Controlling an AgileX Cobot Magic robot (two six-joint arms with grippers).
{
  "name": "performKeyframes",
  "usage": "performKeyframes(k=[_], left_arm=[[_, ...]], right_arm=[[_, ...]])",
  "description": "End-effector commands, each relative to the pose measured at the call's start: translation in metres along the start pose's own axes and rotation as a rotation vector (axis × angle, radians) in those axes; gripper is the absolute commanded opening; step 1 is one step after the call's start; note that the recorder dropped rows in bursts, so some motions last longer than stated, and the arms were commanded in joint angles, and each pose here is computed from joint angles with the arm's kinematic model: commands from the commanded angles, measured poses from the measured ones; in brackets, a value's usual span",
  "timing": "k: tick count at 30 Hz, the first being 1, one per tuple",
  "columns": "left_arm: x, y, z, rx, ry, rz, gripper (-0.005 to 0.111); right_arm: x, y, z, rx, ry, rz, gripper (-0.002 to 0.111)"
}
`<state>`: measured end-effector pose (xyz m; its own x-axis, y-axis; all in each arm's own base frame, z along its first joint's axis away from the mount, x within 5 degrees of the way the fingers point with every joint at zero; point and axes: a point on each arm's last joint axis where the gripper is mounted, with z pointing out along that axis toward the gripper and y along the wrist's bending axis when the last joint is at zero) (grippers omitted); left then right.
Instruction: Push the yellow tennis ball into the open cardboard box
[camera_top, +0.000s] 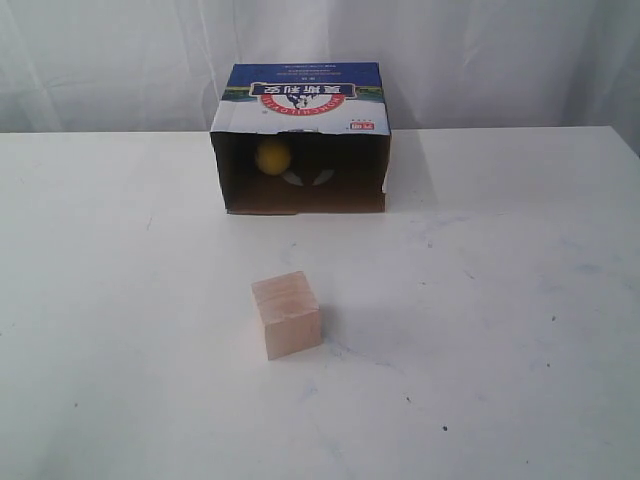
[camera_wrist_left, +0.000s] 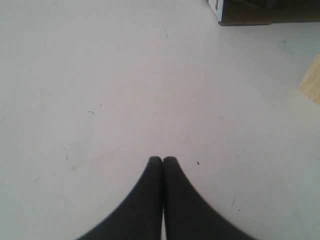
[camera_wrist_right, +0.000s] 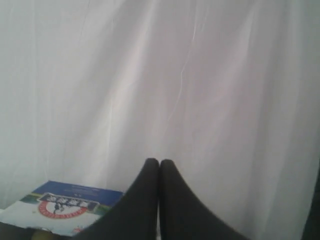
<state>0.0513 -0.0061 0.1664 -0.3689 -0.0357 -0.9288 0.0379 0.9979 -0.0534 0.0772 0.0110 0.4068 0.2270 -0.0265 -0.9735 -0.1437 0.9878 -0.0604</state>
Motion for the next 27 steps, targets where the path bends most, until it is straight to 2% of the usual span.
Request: performKeyframes(k=[1, 10, 16, 21, 24, 27], left_arm=[[0.001, 0.0, 0.0, 0.002, 0.0, -0.016, 0.0], [0.001, 0.0, 0.0, 0.002, 0.0, -0.016, 0.0], [0.001, 0.0, 0.0, 0.002, 0.0, -0.016, 0.0], [0.001, 0.0, 0.0, 0.002, 0.0, -0.016, 0.0], [0.001, 0.0, 0.0, 0.002, 0.0, -0.016, 0.0], [0.001, 0.0, 0.0, 0.002, 0.0, -0.016, 0.0]], right_arm=[[0.013, -0.008, -0.002, 0.088, 0.123, -0.012, 0.0], [0.011, -0.015, -0.042, 0.251, -0.039, -0.11, 0.0], [0.019, -0.015, -0.042, 0.255, -0.023, -0.113, 0.0], [0.051, -0.01, -0.036, 0.198, 0.029, -0.182, 0.0], [0.077, -0.006, -0.036, 0.165, 0.097, -0.165, 0.0], [0.099, -0.003, -0.041, 0.146, 0.102, -0.266, 0.0]])
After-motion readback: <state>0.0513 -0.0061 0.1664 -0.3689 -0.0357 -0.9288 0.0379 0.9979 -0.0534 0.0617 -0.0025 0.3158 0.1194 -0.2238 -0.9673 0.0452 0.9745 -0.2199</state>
